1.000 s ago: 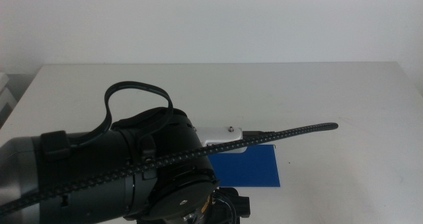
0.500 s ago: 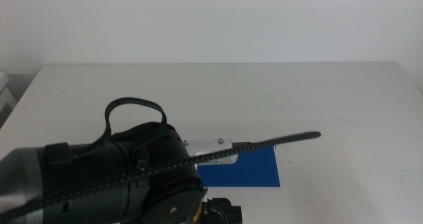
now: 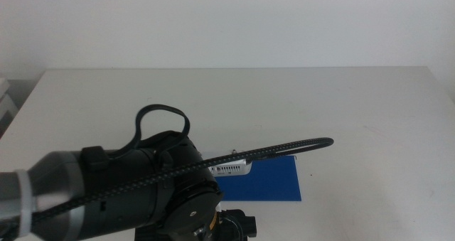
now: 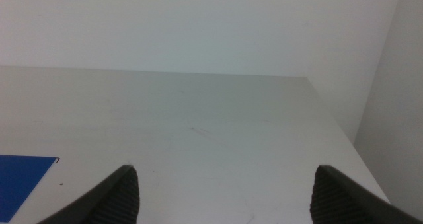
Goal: Use one arm to grab the shoe from the table and place it on the mat.
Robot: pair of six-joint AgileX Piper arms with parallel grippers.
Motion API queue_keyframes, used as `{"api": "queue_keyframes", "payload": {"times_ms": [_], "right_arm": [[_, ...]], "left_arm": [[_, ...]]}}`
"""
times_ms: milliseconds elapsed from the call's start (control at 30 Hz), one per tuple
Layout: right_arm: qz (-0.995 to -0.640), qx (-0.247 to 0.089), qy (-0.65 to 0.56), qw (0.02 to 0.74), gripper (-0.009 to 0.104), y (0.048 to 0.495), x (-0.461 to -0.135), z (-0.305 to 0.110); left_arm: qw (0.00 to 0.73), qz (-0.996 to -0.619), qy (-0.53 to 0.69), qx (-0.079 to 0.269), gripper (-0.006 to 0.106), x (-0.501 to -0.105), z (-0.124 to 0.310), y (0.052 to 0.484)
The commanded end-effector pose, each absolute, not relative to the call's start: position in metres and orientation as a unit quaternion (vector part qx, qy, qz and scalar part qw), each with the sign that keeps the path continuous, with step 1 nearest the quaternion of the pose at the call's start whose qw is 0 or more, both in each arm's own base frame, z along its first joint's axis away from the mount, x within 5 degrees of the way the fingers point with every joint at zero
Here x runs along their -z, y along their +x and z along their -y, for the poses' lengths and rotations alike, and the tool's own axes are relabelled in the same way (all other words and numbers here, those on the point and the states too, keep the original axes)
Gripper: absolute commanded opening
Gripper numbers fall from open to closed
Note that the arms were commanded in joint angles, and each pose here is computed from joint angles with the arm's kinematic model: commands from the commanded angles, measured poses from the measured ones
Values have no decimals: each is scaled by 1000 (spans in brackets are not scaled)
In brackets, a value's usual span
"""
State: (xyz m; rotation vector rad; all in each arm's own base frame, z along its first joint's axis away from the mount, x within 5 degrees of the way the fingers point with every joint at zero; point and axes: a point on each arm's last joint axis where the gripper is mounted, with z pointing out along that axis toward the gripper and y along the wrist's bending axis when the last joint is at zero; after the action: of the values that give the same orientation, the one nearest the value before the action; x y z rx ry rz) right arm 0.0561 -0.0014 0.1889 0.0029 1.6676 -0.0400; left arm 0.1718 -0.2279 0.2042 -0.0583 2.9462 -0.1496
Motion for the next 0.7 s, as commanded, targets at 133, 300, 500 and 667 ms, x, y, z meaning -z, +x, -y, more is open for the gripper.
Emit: {"api": "queue_keyframes", "payload": {"times_ms": [133,300,500,667], "right_arm": [[-702,29,-3,711,66,55,-201,2],[-702,29,-3,711,66,55,-201,2],[-702,29,-3,711,66,55,-201,2],[-702,29,-3,711,66,55,-201,2]], "left_arm": [[104,-992,-21,73,91,-210,233,175],[96,-993,-21,68,91,-205,235,175],[95,-993,-16,68,87,-205,235,175],[93,-993,-18,69,73,-205,235,175]]}}
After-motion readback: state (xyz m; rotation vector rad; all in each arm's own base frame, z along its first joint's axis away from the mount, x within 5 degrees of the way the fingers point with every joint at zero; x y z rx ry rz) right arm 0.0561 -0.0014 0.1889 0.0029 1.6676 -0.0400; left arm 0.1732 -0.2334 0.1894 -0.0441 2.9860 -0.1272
